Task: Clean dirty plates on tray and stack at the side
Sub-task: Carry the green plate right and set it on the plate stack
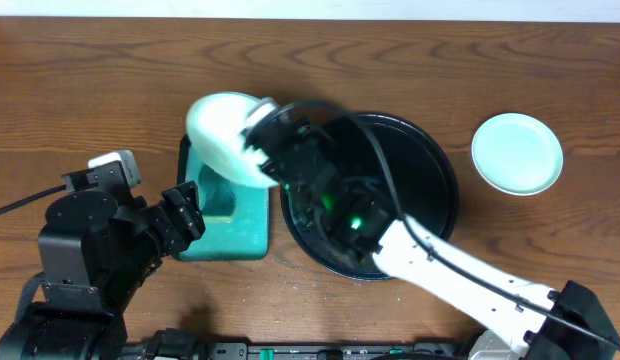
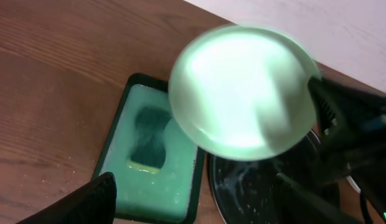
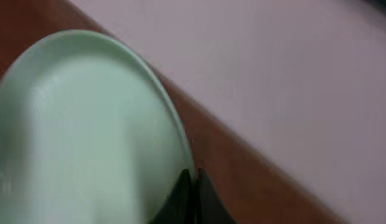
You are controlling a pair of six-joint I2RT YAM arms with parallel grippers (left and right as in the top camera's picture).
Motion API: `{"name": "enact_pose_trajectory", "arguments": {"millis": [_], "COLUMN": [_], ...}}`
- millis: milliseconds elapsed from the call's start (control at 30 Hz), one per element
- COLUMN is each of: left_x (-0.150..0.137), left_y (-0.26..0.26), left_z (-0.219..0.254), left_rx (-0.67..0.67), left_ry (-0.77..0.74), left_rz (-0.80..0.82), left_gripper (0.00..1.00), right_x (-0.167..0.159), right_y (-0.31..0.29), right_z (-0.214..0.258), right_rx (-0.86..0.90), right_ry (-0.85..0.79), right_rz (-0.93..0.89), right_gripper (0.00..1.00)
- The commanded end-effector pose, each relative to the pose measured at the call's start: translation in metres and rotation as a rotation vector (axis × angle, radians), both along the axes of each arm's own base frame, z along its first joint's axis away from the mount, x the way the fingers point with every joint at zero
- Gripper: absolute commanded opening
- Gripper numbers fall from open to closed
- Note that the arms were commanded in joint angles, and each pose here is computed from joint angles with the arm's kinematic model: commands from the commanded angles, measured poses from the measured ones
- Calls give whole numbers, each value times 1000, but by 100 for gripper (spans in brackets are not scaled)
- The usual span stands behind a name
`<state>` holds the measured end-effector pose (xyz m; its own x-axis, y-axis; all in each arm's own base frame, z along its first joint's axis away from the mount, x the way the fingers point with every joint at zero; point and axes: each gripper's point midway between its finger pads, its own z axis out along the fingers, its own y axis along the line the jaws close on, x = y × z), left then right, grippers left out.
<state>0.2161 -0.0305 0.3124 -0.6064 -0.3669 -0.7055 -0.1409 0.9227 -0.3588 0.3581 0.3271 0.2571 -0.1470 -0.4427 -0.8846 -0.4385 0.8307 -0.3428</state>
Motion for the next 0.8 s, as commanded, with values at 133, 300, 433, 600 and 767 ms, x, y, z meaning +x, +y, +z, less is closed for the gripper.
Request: {"name": "enact_pose_trajectory", "arguments": {"millis": [133, 300, 433, 600, 767], "left_x": [0, 0, 0, 0, 0], "left_y": [2, 2, 2, 2, 2], "left_z": [4, 4, 4, 4, 4], "left_rx": [14, 14, 14, 14, 14], "left_ry": [-12, -12, -12, -12, -12], "left_rz": [1, 1, 1, 1, 1], "left_gripper": [80, 80, 80, 80, 80], "right_x": [42, 56, 46, 8, -20], "right_y": [-103, -189, -306, -460, -521], "right_z": [-61, -80, -107, -123, -135], "right_rx": [601, 730, 795, 855, 907], "right_ry": [530, 747, 812, 714, 695], "right_rz": [-428, -511, -825, -1259, -1400], "right_gripper": [1, 1, 1, 1, 1]}}
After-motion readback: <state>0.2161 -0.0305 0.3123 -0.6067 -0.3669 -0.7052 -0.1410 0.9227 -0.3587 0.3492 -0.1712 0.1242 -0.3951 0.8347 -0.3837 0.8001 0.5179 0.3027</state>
